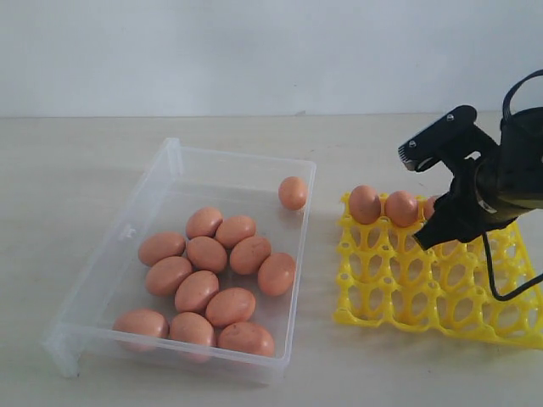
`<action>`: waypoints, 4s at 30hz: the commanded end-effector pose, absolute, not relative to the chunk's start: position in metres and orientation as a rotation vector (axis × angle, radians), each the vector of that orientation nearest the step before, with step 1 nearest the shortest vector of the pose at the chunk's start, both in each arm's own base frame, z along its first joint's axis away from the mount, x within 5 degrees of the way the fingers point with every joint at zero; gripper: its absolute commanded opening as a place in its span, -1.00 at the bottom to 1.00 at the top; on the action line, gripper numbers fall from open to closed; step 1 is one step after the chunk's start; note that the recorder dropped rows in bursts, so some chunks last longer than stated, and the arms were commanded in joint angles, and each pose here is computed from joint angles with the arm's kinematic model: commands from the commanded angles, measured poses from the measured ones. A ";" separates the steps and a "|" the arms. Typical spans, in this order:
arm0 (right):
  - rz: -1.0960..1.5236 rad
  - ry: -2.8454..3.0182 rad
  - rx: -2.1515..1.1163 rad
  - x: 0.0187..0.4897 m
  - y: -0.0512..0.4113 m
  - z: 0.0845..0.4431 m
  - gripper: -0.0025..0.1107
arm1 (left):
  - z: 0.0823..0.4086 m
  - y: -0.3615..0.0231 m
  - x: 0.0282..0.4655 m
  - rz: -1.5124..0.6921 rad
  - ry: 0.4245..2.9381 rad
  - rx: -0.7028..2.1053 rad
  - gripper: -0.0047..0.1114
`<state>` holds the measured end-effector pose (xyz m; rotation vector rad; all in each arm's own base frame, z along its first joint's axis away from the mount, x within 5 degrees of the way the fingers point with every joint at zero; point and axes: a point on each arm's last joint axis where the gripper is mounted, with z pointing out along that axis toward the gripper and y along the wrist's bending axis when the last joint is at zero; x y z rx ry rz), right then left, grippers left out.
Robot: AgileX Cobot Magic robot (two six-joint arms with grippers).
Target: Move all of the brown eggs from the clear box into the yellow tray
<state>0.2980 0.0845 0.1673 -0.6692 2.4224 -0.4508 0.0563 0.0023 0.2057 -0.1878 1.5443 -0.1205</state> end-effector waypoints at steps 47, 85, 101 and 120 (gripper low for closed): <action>-0.571 2.269 -0.476 0.303 0.074 0.191 -0.20 | 0.207 0.002 0.056 -0.125 1.542 -0.186 -0.85; -0.310 2.510 -0.343 0.339 0.104 0.178 -0.17 | 0.207 0.002 0.056 -0.125 1.542 -0.186 -0.85; -0.381 2.527 -0.439 0.349 0.106 0.179 -0.17 | 0.207 0.002 0.056 -0.125 1.542 -0.186 -0.85; -0.587 2.706 -0.512 0.329 0.090 0.185 -0.96 | 0.207 0.002 0.056 -0.125 1.542 -0.186 -0.85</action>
